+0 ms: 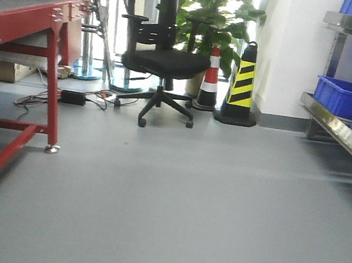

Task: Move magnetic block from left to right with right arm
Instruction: 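Drive toward the office chair holding the cube in the right gripper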

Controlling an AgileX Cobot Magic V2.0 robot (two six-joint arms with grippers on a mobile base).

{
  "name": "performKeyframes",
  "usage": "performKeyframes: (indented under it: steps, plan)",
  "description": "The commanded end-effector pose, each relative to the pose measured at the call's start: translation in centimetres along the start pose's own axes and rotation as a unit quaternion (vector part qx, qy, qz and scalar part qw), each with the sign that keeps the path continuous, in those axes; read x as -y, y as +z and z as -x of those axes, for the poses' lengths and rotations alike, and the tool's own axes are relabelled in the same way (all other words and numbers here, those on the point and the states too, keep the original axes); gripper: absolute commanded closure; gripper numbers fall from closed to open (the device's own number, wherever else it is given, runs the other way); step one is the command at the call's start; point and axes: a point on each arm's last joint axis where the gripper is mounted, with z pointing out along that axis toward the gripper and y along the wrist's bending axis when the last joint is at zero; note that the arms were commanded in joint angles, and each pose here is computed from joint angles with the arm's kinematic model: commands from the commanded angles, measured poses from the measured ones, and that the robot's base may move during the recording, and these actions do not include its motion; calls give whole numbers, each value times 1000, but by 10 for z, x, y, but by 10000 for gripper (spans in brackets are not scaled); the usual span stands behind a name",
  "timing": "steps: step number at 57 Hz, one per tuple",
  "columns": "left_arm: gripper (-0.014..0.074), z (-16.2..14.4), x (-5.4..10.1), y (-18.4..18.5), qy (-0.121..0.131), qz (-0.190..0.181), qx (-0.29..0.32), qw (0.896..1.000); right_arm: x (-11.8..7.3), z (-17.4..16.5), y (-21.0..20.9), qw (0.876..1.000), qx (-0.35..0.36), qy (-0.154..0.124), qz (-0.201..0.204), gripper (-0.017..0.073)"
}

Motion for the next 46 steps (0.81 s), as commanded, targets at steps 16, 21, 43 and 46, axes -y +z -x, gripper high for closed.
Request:
performKeyframes:
  steps: [16,21,43,46]
  plan:
    - [720,5,0,-1,-5,-2,42,999,1,17,0,999,51,-10,-3,313]
    - [720,5,0,-1,-5,-2,42,999,1,17,0,999,51,-10,-3,313]
    - [720,5,0,-1,-5,-2,42,999,1,17,0,999,51,-10,-3,313]
    - [720,5,0,-1,-5,-2,42,999,1,17,0,999,51,-10,-3,313]
